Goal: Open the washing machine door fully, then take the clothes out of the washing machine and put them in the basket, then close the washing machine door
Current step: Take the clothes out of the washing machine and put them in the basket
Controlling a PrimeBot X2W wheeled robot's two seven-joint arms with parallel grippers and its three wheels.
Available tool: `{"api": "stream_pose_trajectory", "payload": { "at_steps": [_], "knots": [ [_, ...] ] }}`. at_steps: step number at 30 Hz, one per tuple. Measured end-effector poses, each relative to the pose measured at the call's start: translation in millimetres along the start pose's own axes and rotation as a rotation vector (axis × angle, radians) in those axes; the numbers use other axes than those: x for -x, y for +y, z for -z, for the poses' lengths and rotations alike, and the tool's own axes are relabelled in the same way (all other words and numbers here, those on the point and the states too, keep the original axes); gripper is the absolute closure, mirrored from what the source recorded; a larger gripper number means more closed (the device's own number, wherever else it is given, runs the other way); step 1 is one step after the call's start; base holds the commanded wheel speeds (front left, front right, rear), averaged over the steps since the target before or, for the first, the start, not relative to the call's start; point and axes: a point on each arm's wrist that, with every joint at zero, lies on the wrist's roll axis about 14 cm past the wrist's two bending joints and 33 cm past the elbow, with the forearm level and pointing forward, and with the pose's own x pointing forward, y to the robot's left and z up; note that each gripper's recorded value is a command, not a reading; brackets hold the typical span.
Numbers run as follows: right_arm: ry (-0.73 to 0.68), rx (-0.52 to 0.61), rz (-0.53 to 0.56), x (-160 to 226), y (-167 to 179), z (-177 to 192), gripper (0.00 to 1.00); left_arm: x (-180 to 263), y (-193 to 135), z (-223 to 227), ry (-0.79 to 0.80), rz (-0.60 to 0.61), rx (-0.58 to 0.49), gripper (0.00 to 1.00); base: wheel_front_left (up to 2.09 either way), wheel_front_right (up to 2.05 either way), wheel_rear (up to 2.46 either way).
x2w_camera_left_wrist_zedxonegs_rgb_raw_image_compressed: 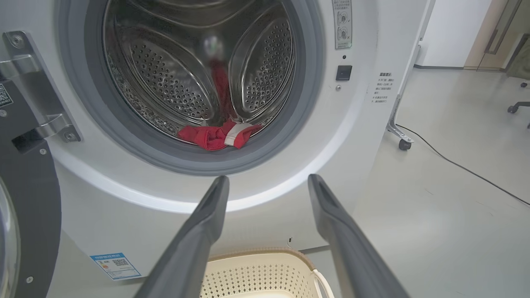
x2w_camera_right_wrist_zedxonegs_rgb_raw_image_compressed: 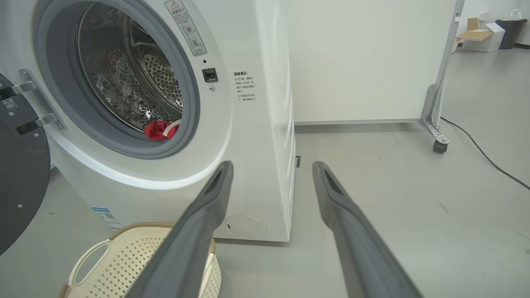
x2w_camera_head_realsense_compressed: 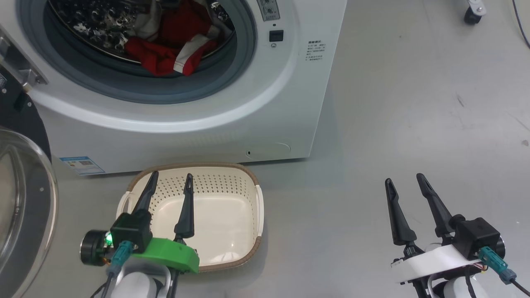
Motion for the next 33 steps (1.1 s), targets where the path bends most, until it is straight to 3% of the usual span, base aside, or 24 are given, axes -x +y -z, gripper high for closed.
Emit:
{"api": "stream_pose_trajectory", "payload": {
  "at_steps": [20,33],
  "knots": [
    [0.048,-0.022,0.028,-42.3,-21.8,27.2,0.00,-128.3,-20.8,34.7,0.152,0.114,0.066,0.00,0.00,0.00,0.00],
    [0.064,-0.063,0.074,-69.8,-48.0,45.7,0.00,-220.0,2.5,55.7,0.279,0.130,0.030,0.00,0.00,0.00,0.00]
  ]
}}
